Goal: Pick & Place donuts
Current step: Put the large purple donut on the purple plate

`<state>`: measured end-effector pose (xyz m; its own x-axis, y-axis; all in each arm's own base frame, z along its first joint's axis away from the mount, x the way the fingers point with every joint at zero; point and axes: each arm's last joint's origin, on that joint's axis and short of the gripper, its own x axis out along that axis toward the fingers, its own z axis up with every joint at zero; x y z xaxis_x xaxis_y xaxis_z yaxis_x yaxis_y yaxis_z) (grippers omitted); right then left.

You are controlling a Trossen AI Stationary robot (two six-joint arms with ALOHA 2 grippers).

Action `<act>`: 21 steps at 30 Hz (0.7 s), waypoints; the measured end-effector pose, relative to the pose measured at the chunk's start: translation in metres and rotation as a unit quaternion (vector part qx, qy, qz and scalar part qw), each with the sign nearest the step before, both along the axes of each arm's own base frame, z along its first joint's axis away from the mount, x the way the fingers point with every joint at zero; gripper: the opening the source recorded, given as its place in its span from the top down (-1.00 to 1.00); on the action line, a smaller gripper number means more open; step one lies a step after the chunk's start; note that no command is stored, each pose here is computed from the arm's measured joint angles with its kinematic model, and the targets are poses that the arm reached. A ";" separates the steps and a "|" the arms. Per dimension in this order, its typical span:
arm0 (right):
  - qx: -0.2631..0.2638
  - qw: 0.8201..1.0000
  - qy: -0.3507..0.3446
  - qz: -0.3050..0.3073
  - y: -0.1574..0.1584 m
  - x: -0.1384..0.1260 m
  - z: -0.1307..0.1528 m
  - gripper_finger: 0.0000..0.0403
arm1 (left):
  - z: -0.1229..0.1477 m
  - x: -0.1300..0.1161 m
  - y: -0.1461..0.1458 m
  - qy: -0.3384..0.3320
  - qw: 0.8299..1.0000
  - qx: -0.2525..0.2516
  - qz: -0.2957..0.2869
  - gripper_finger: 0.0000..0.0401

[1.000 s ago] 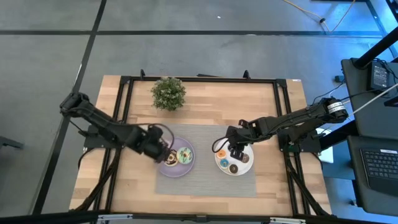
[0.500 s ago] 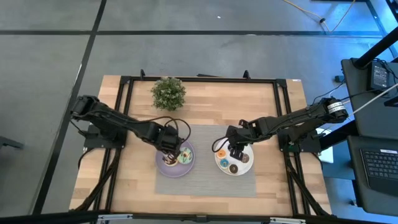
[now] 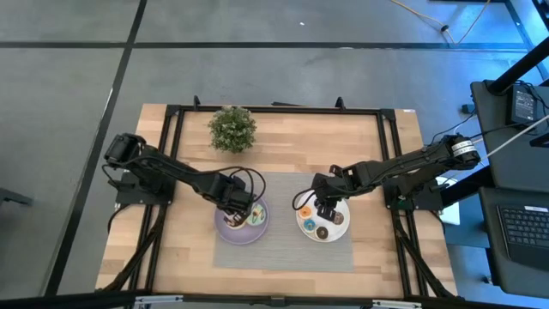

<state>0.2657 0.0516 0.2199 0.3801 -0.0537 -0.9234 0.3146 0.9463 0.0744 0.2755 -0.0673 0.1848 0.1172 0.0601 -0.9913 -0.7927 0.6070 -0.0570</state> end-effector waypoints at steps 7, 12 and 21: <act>0.000 1.000 0.000 0.000 0.000 0.000 0.000 0.35 | 0.001 0.000 0.000 0.000 1.000 -0.010 0.007 0.62; 0.000 1.000 0.000 0.001 0.000 0.000 0.000 0.35 | 0.005 -0.002 -0.001 -0.003 1.000 -0.022 0.012 0.42; 0.000 1.000 0.000 0.001 0.000 0.000 0.000 0.35 | 0.024 -0.009 0.002 -0.039 0.999 -0.026 0.017 0.31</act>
